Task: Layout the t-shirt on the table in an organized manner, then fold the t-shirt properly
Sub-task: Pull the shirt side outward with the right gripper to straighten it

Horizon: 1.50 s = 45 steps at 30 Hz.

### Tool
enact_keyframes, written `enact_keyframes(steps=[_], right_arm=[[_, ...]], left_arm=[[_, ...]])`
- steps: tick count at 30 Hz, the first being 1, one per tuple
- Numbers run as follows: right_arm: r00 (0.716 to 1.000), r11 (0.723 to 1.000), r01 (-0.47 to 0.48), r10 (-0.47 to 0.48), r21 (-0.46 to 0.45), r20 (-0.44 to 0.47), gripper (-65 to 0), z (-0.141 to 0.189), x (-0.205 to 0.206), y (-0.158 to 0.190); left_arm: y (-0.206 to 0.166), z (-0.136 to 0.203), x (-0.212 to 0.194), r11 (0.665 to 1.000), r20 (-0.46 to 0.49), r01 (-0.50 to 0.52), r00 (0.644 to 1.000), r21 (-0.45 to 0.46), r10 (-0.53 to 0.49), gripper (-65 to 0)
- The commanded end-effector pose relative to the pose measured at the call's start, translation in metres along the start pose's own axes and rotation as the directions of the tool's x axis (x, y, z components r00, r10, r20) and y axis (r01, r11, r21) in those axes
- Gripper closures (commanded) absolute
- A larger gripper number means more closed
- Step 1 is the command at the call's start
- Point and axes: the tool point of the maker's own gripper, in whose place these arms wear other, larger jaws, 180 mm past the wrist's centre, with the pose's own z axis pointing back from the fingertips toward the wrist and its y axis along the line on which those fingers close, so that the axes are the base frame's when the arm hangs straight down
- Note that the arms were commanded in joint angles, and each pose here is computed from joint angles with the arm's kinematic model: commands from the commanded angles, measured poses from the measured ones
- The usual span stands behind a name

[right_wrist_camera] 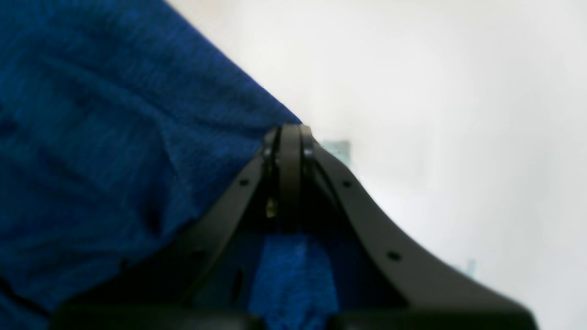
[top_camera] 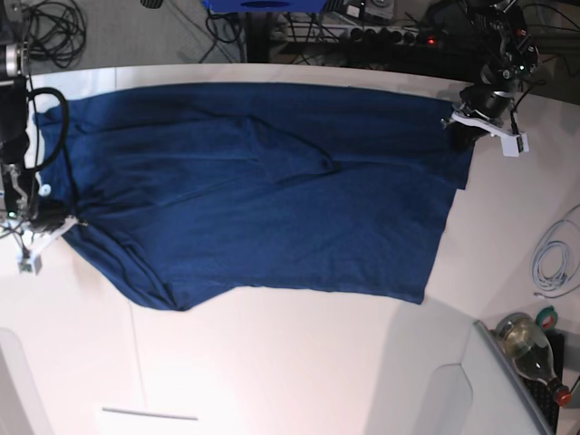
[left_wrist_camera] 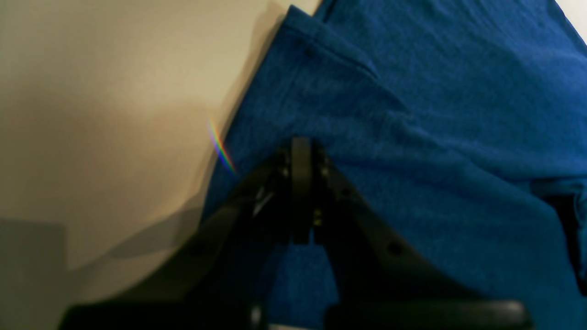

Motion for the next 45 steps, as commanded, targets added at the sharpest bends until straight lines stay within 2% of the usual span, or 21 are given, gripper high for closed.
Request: enact_keyframes(steps=[1, 6, 10, 14, 17, 18, 20, 23, 25, 30, 33, 35, 39, 41, 43, 45], right_arm=[[1.000, 1.000, -0.004, 0.004, -0.023, 0.002, 0.0, 0.003, 0.006, -0.012], [1.000, 1.000, -0.006, 0.006, -0.022, 0.009, 0.0, 0.004, 0.007, -0.011], [0.998, 0.999, -0.033, 0.033, -0.008, 0.051, 0.0, 0.011, 0.016, -0.003], [0.984, 0.996, -0.086, 0.081, 0.029, 0.160, 0.0, 0.030, 0.042, 0.019], [0.958, 0.990, -0.126, 0.106, 0.060, 0.267, -1.4, 0.050, 0.074, 0.041], [0.950, 0.989, -0.133, 0.108, 0.065, 0.292, -5.3, 0.055, 0.083, 0.046], [0.935, 0.987, -0.131, 0.093, 0.090, 0.341, -17.7, 0.060, 0.109, 0.063], [0.944, 0.983, -0.113, 0.061, 0.144, 0.324, -36.8, 0.058, 0.126, 0.092], [0.947, 0.978, -0.093, 0.030, 0.186, 0.321, -42.2, 0.056, 0.140, 0.114], [0.971, 0.966, -0.022, -0.041, 0.258, 0.237, -42.6, 0.033, 0.152, 0.154], [0.978, 0.964, 0.031, -0.084, 0.264, 0.191, -42.6, 0.014, 0.150, 0.161], [0.977, 0.969, 0.002, -0.055, 0.248, 0.204, -42.6, 0.005, 0.146, 0.164], [0.977, 0.971, -0.118, 0.077, 0.209, 0.197, -42.5, -0.009, 0.128, 0.172], [0.976, 0.971, -0.127, 0.086, 0.203, 0.201, -42.3, -0.011, 0.124, 0.171], [0.976, 0.971, -0.124, 0.082, 0.203, 0.202, -38.0, -0.012, 0.124, 0.171], [0.976, 0.971, -0.124, 0.082, 0.204, 0.204, -25.7, -0.011, 0.125, 0.171]], left_arm=[[0.017, 0.007, -0.022, 0.997, -0.110, 0.039, 0.993, 0.068, -0.031, 0.0], [0.015, 0.007, -0.025, 0.997, -0.115, 0.033, 0.993, 0.065, -0.026, 0.0], [0.015, 0.007, -0.022, 0.997, -0.108, 0.037, 0.994, 0.063, -0.030, 0.0], [0.011, 0.021, -0.007, 0.994, -0.067, 0.087, 0.994, 0.061, -0.083, 0.0], [0.000, 0.032, 0.010, 0.989, -0.038, 0.135, 0.990, 0.057, -0.133, 0.0], [0.001, 0.039, 0.019, 0.987, -0.030, 0.146, 0.989, 0.071, -0.145, 0.0], [0.002, 0.051, 0.033, 0.984, -0.016, 0.142, 0.990, 0.103, -0.141, 0.0], [0.004, 0.063, 0.057, 0.978, 0.023, 0.153, 0.987, 0.140, -0.158, 0.0], [-0.001, 0.062, 0.070, 0.978, 0.054, 0.159, 0.984, 0.137, -0.168, 0.0], [-0.006, 0.057, 0.079, 0.979, 0.074, 0.157, 0.983, 0.130, -0.167, 0.0], [-0.004, 0.057, 0.079, 0.979, 0.076, 0.152, 0.984, 0.134, -0.163, 0.0], [-0.003, 0.058, 0.079, 0.979, 0.074, 0.152, 0.984, 0.134, -0.163, 0.0], [0.000, 0.060, 0.075, 0.978, 0.065, 0.152, 0.985, 0.140, -0.162, 0.0], [0.001, 0.061, 0.075, 0.978, 0.064, 0.154, 0.984, 0.142, -0.164, 0.0], [0.002, 0.060, 0.072, 0.979, 0.059, 0.149, 0.986, 0.141, -0.159, 0.0], [0.004, 0.057, 0.067, 0.981, 0.046, 0.136, 0.989, 0.139, -0.144, 0.0]])
